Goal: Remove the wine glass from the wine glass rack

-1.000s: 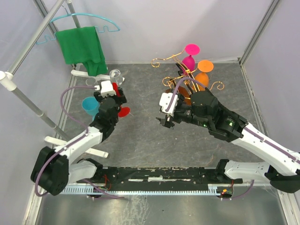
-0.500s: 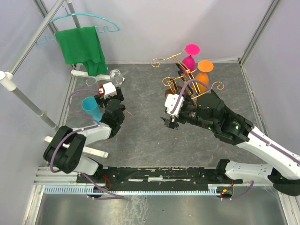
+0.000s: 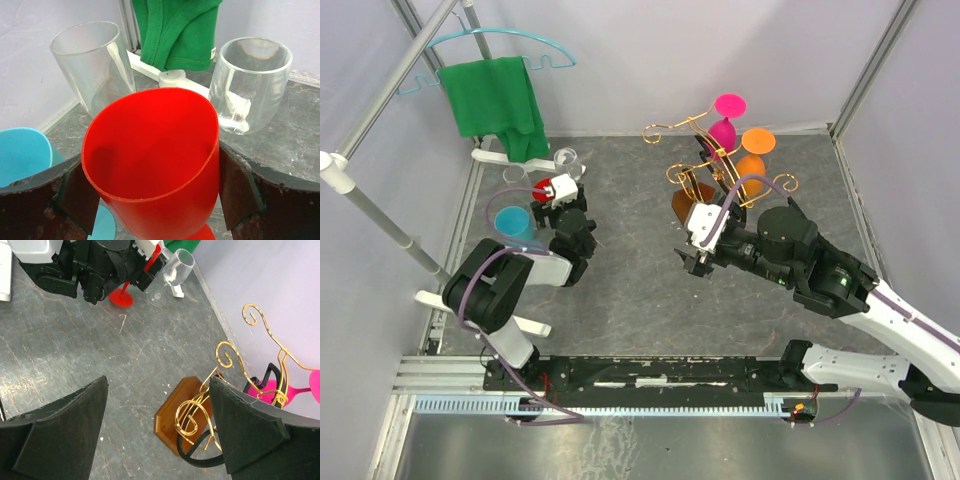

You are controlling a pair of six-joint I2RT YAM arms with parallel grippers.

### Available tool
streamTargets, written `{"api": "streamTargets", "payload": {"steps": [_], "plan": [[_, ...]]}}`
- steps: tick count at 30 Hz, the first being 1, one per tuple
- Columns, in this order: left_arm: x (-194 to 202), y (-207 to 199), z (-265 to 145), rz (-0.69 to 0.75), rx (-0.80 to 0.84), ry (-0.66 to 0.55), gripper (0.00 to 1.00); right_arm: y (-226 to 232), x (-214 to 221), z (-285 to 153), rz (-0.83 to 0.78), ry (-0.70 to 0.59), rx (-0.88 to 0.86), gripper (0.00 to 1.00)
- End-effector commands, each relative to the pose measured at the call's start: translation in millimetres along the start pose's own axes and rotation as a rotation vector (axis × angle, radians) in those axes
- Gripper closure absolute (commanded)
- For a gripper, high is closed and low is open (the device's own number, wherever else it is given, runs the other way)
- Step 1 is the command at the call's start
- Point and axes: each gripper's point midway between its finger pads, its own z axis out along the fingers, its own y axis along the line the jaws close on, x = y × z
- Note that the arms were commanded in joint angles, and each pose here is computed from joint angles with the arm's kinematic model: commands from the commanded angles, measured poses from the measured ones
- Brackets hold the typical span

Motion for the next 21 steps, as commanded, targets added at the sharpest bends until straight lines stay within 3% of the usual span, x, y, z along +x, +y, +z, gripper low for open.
{"api": "streamTargets", "payload": {"steps": [1, 13, 16, 21], "plan": [[-17.6, 2.1, 5.9, -0.059, -0.070, -0.067, 0.12, -9.5, 0.9, -6.2, 0.002, -0.002, 0.053, 0.11], [-9.1, 3.6, 7.3, 0.001, -0.113, -0.111, 0.06, -12.4, 10.3, -8.1, -0.001, 0.027, 0.074, 0.09], [-8.9, 0.8, 5.0, -0.004, -0.104, -0.109, 0.00, -12.3, 12.3, -6.6, -0.001, 0.035, 0.074, 0.09], [-6.6, -8.9, -0.2, 0.020, -0.075, -0.096, 0.01, -11.5, 14.9, -4.2, -0.003, 0.044, 0.071, 0.09]]}}
